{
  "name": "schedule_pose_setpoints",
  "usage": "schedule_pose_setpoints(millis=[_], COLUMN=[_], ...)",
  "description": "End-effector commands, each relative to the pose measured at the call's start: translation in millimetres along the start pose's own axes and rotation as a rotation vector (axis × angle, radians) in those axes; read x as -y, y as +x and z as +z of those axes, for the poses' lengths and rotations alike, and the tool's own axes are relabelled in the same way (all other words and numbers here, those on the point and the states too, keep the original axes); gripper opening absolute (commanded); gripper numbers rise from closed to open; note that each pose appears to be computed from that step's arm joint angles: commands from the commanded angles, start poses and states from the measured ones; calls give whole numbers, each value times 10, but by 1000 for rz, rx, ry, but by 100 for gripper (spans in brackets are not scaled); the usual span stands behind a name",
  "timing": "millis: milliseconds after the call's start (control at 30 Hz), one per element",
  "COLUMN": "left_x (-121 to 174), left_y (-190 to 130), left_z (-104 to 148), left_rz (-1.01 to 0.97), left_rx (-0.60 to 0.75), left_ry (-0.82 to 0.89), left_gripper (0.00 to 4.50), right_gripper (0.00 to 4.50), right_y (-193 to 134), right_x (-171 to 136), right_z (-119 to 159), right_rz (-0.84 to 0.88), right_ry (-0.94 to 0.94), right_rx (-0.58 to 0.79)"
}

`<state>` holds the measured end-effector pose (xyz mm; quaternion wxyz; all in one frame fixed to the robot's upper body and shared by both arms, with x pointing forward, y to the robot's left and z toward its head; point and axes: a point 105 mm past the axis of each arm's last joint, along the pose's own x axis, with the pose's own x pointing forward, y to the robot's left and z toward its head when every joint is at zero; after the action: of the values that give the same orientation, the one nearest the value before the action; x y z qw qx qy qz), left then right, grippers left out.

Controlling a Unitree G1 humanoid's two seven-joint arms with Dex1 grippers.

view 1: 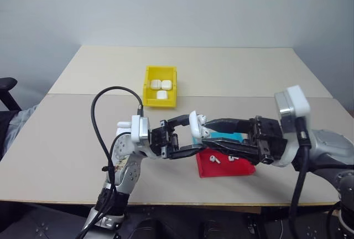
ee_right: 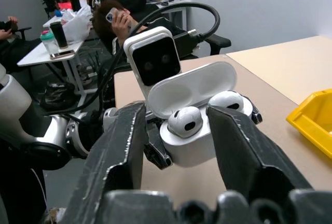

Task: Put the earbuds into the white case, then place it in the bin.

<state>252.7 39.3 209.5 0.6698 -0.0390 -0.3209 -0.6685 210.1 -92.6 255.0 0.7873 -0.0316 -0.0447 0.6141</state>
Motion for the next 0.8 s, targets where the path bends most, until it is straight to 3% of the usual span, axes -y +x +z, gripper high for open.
schedule_pose_setpoints(millis=[33,300,400,567,800], left_x=[-4,-56,-68,-93,-147], left_y=[52,16,28,120,251], left_z=[93,-70,-165,-276,-311], left_rz=[-24,-23,-28,-41,-57], left_rx=[20,-25,-43,-47,-38], left_ry=[44,29,13,23,54], left_gripper=[279,279,279,279,279], right_gripper=[221,221,166,4,4], right_y=[-33,-175,-133,10,249], right_x=[-14,68,150,225,268], right_z=[78,281,357,463,350], right_rz=[0,12,29,85,161], right_ry=[-46,-160,-201,-262,-321], right_rx=[20,19,-38,-86,-181])
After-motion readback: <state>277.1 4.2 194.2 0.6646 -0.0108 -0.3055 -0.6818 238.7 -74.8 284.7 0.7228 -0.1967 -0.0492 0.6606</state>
